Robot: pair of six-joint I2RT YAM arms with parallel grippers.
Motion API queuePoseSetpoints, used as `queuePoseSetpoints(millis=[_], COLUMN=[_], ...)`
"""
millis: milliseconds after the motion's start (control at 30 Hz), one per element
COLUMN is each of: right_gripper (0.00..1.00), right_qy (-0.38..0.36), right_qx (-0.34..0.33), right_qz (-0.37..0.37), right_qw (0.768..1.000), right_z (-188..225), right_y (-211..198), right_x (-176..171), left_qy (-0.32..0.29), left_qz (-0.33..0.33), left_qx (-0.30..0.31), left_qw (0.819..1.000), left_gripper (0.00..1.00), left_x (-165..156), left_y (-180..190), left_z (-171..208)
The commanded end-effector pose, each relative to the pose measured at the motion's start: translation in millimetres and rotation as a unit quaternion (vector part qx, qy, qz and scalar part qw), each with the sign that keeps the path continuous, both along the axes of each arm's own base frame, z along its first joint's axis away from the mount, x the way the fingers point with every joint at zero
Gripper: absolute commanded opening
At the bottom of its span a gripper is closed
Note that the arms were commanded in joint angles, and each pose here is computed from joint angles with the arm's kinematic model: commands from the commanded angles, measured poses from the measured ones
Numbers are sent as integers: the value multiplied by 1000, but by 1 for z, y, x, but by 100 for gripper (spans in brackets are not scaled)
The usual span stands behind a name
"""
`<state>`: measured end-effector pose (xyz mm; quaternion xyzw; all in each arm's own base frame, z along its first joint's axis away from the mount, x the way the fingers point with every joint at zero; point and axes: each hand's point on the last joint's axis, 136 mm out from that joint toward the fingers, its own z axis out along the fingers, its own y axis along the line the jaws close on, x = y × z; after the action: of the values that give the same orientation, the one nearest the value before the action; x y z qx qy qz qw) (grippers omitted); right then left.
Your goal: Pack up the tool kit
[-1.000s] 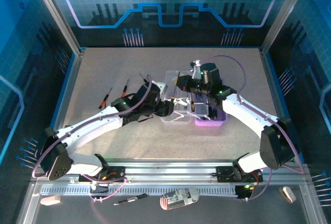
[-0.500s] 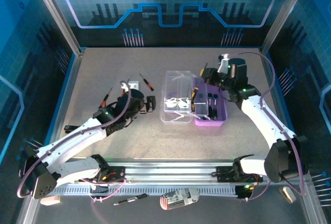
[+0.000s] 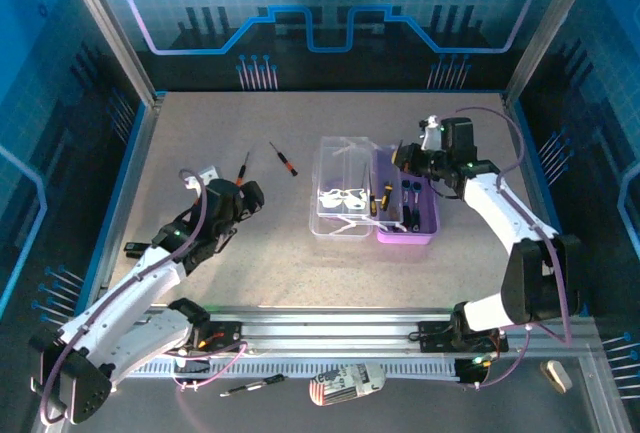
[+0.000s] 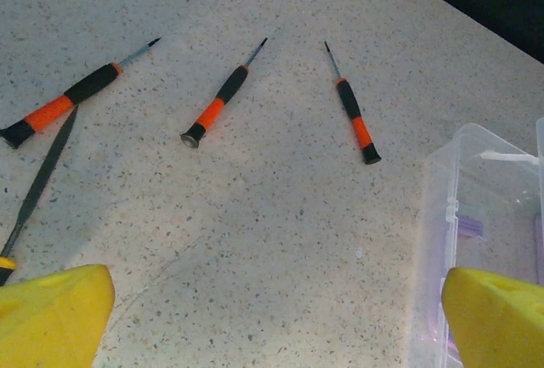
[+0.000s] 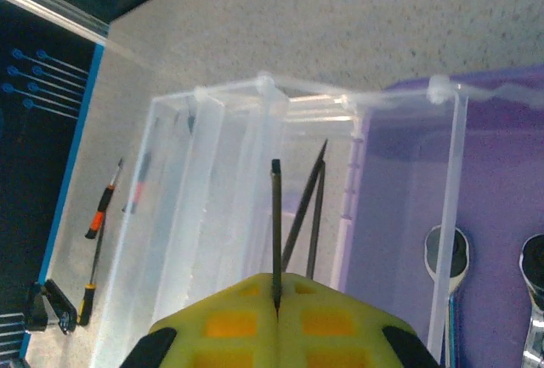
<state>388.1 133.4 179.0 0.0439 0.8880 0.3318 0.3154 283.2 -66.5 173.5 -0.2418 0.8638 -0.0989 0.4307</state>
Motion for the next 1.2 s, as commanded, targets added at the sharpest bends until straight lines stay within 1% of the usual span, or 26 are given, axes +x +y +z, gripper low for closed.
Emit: queuePoseSetpoints(millis=[0,233,500,767,833,967,1167], right_gripper=[6,7,8,14,16,17,19], right_qy=[13,43,58,64,62,60,34], right_qx=[7,1,-2,-7,-4,-3,-3], right_qz=[29,50,46,38,38,37,29], right_qw=[999,998,997,997,997,997,999], right_z=[-9,-31,-42,-45,-44,-42,-21], right_y=[11,24,26,24,25,25,22], right_x=[-1,0,3,5,6,5,0], left_qy=[10,11,12,20,31,66,132], left_qz=[4,7,9,16,29,55,131], left_qx=[-14,-15,-15,-11,-12,-21,-24], left_qw=[1000,1000,1000,1000,999,996,982], left_gripper=[99,99,99,99,99,99,99], left_x=[0,0,0,-1,-3,-10,-29], left_y=[-1,0,1,4,8,14,44], left_z=[-5,-6,-7,-11,-19,-39,-72])
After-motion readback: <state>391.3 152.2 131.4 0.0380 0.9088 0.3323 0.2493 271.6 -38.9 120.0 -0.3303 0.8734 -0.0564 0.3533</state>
